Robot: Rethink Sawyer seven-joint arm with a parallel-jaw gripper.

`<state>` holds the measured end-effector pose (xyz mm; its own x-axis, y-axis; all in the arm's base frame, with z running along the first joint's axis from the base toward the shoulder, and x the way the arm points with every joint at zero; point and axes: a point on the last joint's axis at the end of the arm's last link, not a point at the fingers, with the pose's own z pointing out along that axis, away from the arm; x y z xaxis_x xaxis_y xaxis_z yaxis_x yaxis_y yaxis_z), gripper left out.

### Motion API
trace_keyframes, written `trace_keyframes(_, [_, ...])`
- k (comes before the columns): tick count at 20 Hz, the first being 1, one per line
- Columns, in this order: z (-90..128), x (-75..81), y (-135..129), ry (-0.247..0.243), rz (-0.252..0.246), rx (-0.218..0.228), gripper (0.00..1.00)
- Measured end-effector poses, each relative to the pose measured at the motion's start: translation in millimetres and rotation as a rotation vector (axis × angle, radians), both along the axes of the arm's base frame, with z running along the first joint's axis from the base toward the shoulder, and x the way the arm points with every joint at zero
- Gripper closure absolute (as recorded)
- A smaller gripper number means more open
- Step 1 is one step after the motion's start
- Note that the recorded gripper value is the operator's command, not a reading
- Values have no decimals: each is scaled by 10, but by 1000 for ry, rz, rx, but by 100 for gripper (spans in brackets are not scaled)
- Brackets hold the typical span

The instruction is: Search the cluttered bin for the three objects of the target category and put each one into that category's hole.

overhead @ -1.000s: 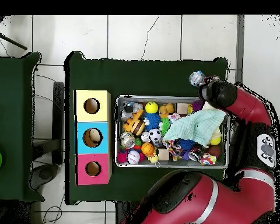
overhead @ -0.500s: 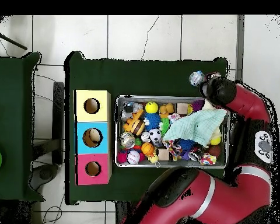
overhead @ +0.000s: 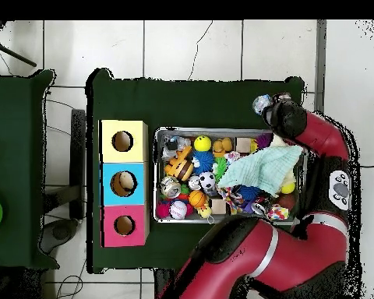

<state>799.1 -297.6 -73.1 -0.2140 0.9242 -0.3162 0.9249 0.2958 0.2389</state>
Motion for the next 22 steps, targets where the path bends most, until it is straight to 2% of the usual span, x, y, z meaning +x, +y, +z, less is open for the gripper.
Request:
trace_keyframes(2, [-119, 56, 41, -20, -2, 12, 100])
trace_keyframes(4, [-114, 184, 46, -59, -10, 22, 100])
trace_keyframes(8, [-133, 276, 83, -91, -25, 47, 100])
trace_keyframes(22, [-137, 412, 321, -144, -95, 184, 100])
